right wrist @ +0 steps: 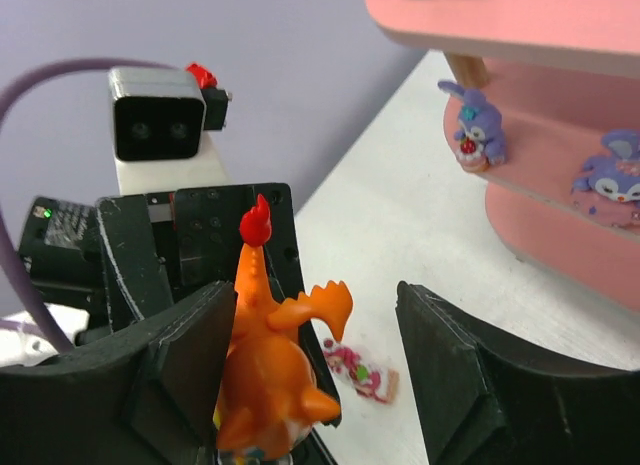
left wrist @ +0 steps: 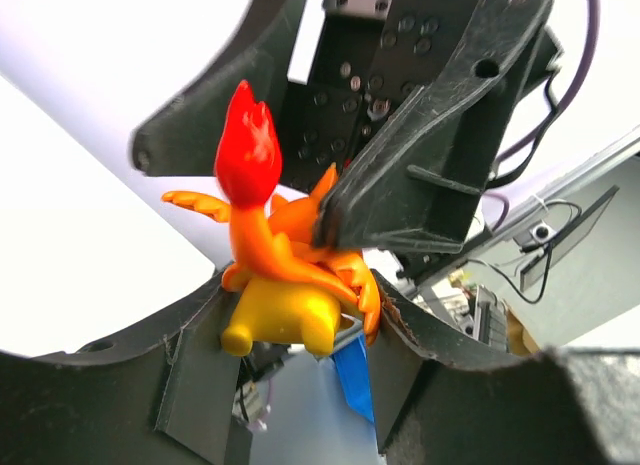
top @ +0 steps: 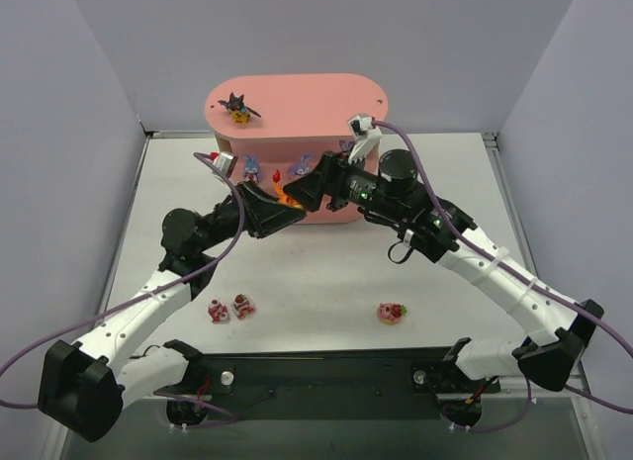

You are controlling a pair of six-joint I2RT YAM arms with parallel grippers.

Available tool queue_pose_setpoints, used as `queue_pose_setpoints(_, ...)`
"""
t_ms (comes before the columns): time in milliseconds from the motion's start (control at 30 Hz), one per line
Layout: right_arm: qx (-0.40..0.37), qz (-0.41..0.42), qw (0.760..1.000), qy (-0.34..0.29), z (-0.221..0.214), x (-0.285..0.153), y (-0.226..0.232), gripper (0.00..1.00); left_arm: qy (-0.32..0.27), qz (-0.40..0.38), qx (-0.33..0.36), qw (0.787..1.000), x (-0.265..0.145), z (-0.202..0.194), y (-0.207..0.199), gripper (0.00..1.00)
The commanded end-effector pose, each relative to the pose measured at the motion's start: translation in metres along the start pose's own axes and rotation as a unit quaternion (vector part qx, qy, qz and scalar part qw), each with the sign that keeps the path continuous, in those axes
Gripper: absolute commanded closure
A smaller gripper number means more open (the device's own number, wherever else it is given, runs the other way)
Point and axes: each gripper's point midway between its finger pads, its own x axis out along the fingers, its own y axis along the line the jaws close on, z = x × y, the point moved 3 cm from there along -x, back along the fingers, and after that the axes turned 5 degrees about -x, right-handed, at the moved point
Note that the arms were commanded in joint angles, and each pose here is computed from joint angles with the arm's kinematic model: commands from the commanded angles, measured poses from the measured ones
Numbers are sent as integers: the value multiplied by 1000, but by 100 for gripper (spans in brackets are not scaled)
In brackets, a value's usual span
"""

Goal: Place and organize the plastic toys onto the shelf

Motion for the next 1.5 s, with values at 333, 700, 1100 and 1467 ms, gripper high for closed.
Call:
queue_pose_setpoints(333,47,60,986,-151,39,-17,30,35,-142,-109,38,983,0,43,-51,100)
queue_pose_setpoints(700,69,84,981,-161,36,3,43,50,-160,-116,22,980,2,47,-48,100)
queue_pose_setpoints(1100,34,43,990,-131,43,1,41,100,-149,-87,5,985,-1,38,-33,63)
queue_pose_setpoints(1467,-40,-80,989,-117,68,-10,14,100,-137,-27,13,990,-5,39,-21,3)
